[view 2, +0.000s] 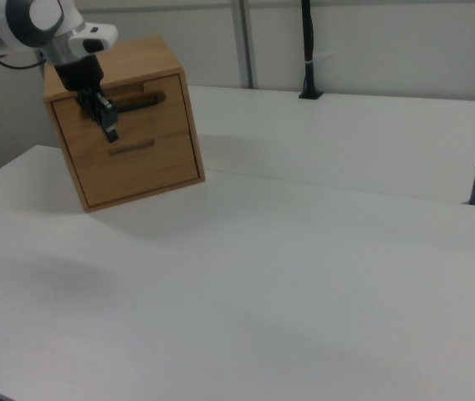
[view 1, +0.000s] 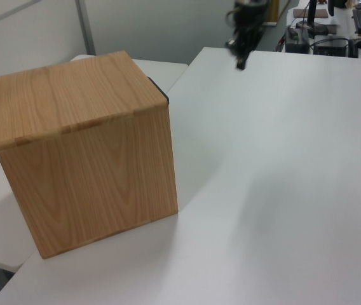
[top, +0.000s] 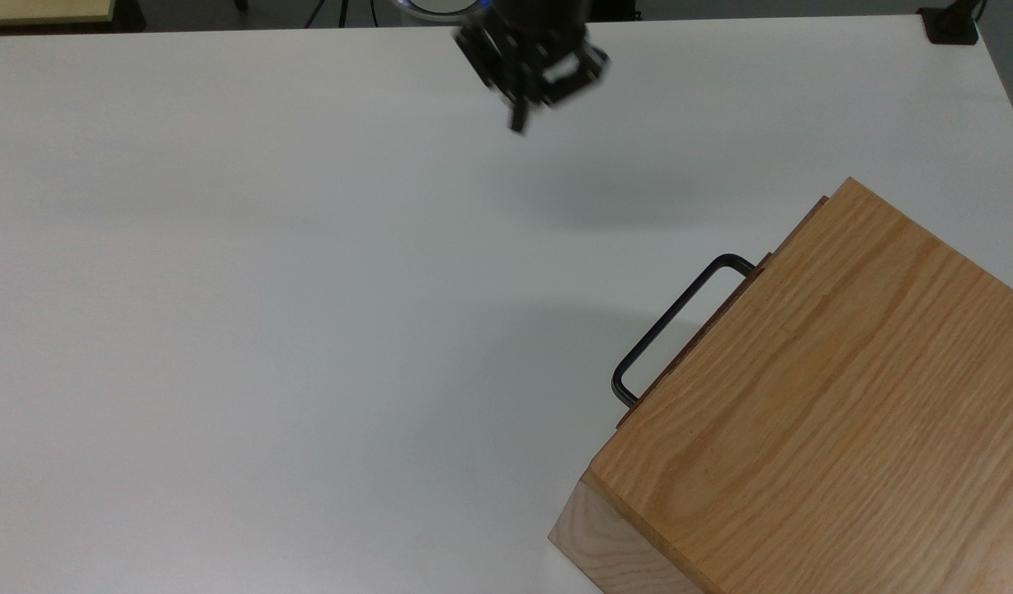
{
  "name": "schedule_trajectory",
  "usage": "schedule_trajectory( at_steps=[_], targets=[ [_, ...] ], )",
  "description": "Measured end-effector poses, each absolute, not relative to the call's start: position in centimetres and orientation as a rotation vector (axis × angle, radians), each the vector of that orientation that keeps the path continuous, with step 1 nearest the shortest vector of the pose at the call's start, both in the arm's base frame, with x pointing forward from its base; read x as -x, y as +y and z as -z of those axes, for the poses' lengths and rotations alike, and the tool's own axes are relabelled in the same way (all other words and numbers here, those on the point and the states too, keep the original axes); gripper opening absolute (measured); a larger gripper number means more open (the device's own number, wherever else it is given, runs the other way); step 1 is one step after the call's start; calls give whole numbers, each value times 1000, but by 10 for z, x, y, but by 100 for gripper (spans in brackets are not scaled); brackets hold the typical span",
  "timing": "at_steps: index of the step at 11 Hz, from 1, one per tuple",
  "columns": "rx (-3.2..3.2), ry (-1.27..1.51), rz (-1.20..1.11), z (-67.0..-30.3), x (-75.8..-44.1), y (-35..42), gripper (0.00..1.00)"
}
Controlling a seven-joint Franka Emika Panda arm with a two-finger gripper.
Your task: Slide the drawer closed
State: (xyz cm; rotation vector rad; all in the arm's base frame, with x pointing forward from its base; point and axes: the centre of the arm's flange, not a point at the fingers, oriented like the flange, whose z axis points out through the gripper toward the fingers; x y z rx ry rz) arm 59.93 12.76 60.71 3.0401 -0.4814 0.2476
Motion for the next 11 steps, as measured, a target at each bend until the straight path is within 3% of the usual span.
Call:
schedule_trajectory(
  at_steps=[6,11],
  targets=[
    [-3128,-147,-167,-653,-533,12,12],
    [-3119,130,-166,-648,-536,-36,86]
  ],
)
